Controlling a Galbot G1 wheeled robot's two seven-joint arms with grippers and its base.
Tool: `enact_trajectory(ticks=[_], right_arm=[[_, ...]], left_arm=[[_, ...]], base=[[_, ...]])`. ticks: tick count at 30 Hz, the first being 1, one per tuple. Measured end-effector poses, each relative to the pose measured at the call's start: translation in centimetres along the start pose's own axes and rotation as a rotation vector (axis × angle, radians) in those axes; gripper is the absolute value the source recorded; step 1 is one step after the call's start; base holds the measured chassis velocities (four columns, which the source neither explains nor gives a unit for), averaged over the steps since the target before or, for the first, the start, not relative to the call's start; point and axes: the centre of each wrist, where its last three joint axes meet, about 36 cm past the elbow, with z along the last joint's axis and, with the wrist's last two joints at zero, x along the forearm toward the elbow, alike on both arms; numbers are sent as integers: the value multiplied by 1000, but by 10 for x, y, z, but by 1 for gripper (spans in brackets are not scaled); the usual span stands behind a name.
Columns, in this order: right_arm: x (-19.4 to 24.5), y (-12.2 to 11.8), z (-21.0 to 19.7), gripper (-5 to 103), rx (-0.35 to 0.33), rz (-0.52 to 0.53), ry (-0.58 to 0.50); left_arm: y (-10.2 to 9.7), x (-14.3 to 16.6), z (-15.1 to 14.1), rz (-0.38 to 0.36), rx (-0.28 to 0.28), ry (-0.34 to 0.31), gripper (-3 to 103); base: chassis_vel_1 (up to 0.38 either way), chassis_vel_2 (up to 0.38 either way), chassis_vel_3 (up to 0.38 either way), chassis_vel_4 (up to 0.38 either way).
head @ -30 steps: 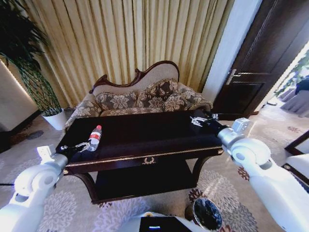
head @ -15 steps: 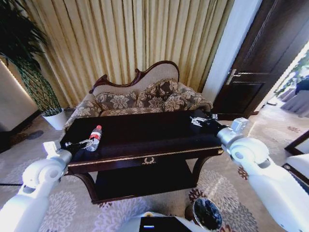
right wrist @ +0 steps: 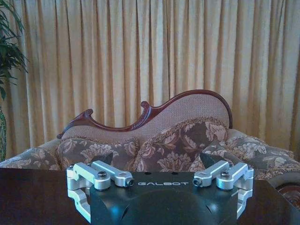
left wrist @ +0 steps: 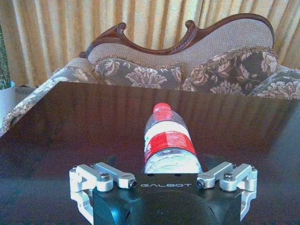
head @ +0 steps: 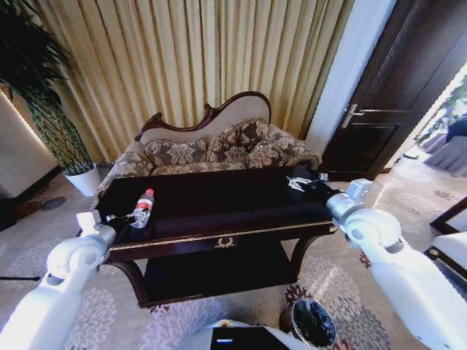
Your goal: Move to the front of the table and place the trash on the table into the trash bin.
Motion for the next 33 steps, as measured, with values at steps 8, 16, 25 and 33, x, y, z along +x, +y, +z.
enact_trajectory(ticks=[8,16,25,33], right_arm=[[-1,-2,2,100,-4,5,-14],[-2,-1,5,100,-15,6,-13],[-4,-3,5,100,-15,11,-15],[-7,-3,3,100,-13,8,-19]], left_arm=[[-1,-3,4,-12,7,13,100],[-1,-5,7,-18,16,22,103],[-3,-6,8,-15,23,21,73],[-1,-5,4,-17,20,13,50]], base=[[0,0,0,0],[0,0,0,0],[0,0,0,0],[0,0,0,0]])
